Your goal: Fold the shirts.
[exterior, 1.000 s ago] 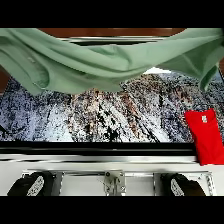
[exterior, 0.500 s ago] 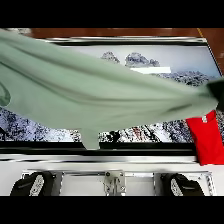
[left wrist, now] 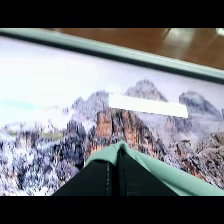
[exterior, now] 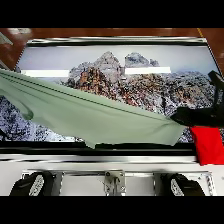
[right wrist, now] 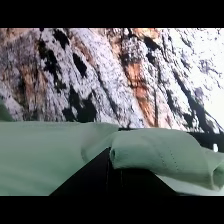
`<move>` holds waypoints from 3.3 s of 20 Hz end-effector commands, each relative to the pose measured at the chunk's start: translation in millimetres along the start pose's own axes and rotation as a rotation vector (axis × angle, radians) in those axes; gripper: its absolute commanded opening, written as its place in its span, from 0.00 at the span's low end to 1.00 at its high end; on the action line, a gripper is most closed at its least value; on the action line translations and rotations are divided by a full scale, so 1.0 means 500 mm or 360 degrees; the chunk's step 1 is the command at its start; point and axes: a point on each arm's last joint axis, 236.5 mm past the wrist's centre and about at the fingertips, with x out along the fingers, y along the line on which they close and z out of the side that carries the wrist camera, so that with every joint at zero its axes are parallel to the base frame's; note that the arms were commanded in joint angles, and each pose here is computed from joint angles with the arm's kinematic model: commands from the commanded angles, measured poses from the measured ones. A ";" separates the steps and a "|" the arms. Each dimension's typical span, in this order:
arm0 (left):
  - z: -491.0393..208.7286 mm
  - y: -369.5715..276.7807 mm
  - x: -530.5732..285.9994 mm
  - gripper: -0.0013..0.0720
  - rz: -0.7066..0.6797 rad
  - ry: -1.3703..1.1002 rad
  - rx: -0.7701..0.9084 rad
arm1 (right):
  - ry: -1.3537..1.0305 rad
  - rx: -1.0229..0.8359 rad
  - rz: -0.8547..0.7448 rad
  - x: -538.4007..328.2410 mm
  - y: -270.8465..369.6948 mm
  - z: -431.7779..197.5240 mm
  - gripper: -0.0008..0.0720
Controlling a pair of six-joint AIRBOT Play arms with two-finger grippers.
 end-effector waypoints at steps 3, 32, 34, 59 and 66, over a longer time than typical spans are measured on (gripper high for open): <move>-0.134 0.081 0.199 0.07 -0.0031 0.0275 -0.0383 | -0.0043 0.0308 0.0185 0.225 -0.043 0.121 0.12; -0.830 0.085 0.222 0.98 0.0018 0.1639 -0.1153 | 0.0329 0.0458 0.0198 0.213 -0.282 0.086 0.94; -0.827 0.074 0.244 0.98 0.0018 0.1580 -0.1121 | 0.0295 0.0466 0.0209 0.215 -0.280 0.096 0.94; -0.598 -0.019 0.271 0.07 -0.0318 0.1027 -0.0891 | 0.0056 0.0872 0.0147 0.456 -0.261 0.053 0.94; -0.555 -0.038 0.261 0.07 -0.0374 0.0932 -0.0914 | 0.0018 0.0914 0.0088 0.477 -0.264 0.060 0.78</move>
